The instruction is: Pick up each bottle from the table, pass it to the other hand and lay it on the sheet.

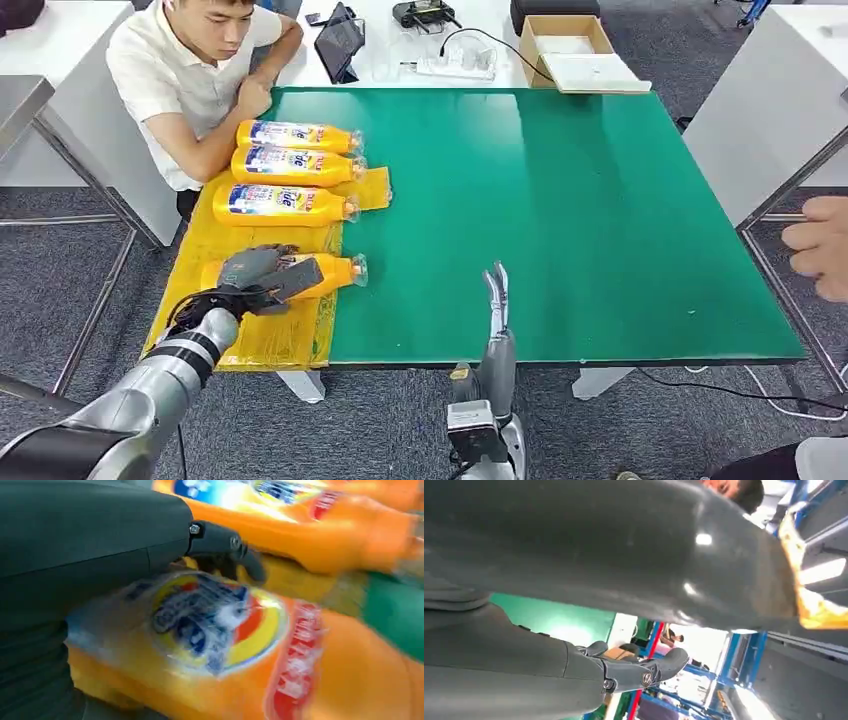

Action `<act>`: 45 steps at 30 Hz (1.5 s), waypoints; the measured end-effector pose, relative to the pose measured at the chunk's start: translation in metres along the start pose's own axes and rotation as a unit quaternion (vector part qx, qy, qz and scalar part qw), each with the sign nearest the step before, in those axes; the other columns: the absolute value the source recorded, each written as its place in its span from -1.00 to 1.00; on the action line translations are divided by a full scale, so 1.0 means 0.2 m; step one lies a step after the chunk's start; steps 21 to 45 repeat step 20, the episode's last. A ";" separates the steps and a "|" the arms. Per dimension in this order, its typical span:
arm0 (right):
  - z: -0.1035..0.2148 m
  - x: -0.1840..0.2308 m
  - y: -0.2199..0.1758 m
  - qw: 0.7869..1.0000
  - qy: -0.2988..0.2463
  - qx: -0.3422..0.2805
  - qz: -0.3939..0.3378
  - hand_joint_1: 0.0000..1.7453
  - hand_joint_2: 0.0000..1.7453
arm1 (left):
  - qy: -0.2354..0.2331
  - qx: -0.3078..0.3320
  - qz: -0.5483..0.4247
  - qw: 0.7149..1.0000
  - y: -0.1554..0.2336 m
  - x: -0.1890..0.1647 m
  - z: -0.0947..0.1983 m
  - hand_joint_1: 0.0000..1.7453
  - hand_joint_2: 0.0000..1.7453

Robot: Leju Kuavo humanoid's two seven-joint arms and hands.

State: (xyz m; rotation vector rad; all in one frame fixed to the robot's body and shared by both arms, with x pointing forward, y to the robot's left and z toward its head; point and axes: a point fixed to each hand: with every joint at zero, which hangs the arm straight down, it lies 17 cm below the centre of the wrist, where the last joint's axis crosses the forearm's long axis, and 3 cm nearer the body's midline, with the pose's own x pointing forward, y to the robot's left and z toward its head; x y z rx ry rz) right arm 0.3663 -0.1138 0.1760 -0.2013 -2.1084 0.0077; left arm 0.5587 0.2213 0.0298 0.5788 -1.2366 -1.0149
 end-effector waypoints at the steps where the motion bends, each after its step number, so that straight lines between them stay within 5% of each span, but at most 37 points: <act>1: 0.00 0.00 0.01 1.000 0.000 0.003 0.000 -1.00 -1.00 | 0.000 -0.001 0.001 1.000 0.00 0.00 0.00 -1.00 1.00; 2: 0.01 -0.01 0.01 1.000 0.001 0.004 0.000 -1.00 -1.00 | -0.001 -0.002 0.004 1.000 0.00 0.00 0.00 -1.00 1.00; 3: 0.01 -0.01 0.01 1.000 0.002 0.005 0.001 -1.00 -1.00 | -0.002 -0.005 0.004 1.000 -0.01 0.01 0.00 -1.00 -1.00; 14: 0.03 -0.05 0.04 1.000 0.006 0.023 0.008 -1.00 -1.00 | -0.086 -0.042 0.066 0.993 -0.12 0.22 0.03 -1.00 -1.00; 15: 0.03 -0.06 0.04 1.000 0.007 0.024 0.009 -1.00 -1.00 | -0.088 -0.042 0.068 0.993 -0.12 0.22 0.04 -1.00 1.00; 18: 0.04 -0.07 0.04 1.000 0.009 0.027 0.010 -1.00 -1.00 | -0.115 -0.014 0.079 0.990 -0.10 0.27 0.05 -1.00 1.00; 20: 0.05 -0.07 0.05 0.999 0.009 0.030 0.014 -1.00 -1.00 | -0.154 0.063 0.090 0.982 -0.02 0.33 0.09 -1.00 1.00; 45: 0.05 -0.07 0.05 0.999 0.009 0.030 0.014 -1.00 -1.00 | -0.154 0.063 0.090 0.982 -0.02 0.33 0.09 -1.00 1.00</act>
